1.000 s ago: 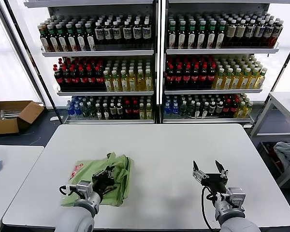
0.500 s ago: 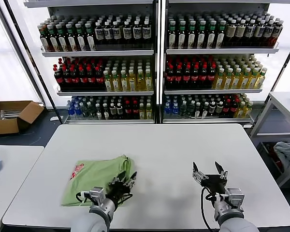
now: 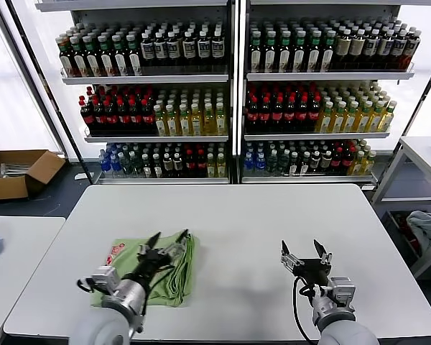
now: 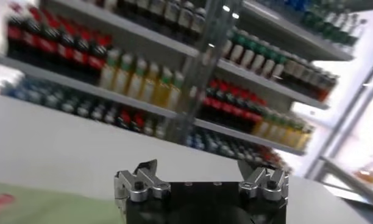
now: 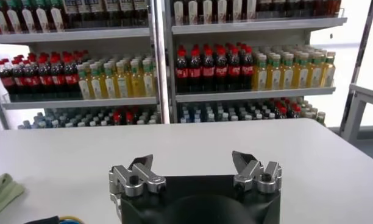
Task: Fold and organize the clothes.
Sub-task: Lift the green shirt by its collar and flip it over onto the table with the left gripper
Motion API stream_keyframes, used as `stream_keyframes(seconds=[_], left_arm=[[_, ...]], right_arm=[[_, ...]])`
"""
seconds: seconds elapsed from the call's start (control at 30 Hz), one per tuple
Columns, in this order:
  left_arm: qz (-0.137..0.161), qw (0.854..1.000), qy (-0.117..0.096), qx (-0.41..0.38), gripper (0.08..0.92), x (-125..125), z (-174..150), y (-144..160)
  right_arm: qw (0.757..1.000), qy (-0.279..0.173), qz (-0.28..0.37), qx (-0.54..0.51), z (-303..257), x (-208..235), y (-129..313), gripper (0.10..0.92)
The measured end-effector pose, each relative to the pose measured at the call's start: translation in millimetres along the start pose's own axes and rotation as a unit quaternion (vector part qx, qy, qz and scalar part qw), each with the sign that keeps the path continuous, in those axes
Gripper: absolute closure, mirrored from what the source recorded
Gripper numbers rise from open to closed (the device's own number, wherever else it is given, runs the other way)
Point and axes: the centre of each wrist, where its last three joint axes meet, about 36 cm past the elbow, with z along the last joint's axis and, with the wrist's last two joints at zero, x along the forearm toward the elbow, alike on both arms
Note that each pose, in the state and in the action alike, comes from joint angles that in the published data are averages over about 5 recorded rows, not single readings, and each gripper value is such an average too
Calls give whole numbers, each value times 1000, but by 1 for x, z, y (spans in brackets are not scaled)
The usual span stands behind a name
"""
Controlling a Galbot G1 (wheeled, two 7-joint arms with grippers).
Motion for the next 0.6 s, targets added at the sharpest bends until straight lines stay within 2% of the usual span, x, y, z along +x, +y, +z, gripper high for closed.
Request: stream_keyframes(seconds=[0.17,0.3,0.43,0.6], left_arm=[[-77,996,-12,-53,177,4,-2,39],[-117,990,-5,-73,177,5,4,63],[-135,988,13,-72,177,6,13,78],[-139,988,35,-60,177,5,21,90]], right_arm=[[1000,-2,-4,0,-1,-5,2,200],[1000,-3,-5,1,-2,-7,2,200],[1000,-4,-5,3,-3,-8,0,200],[1000,-4,-5,4,-3,-8,1,200]])
